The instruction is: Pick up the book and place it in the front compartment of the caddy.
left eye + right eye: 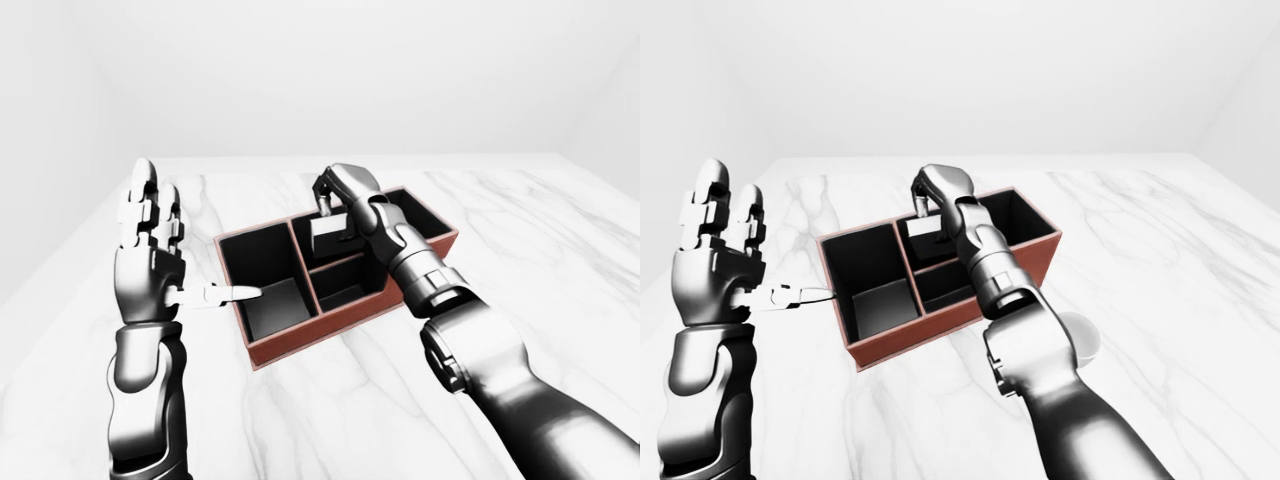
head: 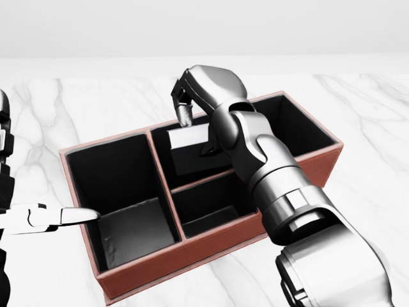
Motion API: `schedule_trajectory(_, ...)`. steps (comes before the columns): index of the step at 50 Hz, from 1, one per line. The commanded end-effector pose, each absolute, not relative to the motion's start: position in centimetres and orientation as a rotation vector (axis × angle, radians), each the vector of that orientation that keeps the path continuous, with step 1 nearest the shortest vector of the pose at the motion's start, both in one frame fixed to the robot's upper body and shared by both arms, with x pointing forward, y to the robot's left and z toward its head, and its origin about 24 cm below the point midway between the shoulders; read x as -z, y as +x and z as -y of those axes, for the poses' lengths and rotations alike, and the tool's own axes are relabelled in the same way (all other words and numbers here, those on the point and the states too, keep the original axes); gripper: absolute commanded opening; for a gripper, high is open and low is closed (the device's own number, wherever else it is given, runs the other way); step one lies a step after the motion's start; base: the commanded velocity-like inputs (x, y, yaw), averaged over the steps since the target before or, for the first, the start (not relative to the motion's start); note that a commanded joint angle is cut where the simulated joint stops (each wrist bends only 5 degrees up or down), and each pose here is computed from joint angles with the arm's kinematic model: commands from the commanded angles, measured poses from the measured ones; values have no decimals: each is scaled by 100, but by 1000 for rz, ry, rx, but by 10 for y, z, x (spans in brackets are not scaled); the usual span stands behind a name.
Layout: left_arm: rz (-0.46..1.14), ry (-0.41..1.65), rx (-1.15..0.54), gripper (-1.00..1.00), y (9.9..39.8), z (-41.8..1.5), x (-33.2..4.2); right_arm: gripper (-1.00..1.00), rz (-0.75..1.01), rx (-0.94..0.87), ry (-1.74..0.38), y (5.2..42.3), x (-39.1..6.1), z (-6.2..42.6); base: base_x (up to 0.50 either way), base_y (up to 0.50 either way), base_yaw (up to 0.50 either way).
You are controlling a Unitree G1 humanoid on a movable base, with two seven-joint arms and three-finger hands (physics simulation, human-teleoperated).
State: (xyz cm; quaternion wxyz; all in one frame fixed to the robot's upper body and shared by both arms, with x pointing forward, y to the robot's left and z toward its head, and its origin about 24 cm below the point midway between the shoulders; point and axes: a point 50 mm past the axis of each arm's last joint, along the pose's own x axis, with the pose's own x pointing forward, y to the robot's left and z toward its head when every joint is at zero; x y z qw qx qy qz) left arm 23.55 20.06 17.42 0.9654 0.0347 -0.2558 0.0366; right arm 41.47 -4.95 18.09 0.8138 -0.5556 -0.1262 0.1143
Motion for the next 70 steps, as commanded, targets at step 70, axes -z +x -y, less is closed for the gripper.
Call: schedule_trajectory(70, 553, 59, -61, 100, 231, -199, -181, -100, 379, -136, -1221, 411, -181, 32, 0, 0, 0)
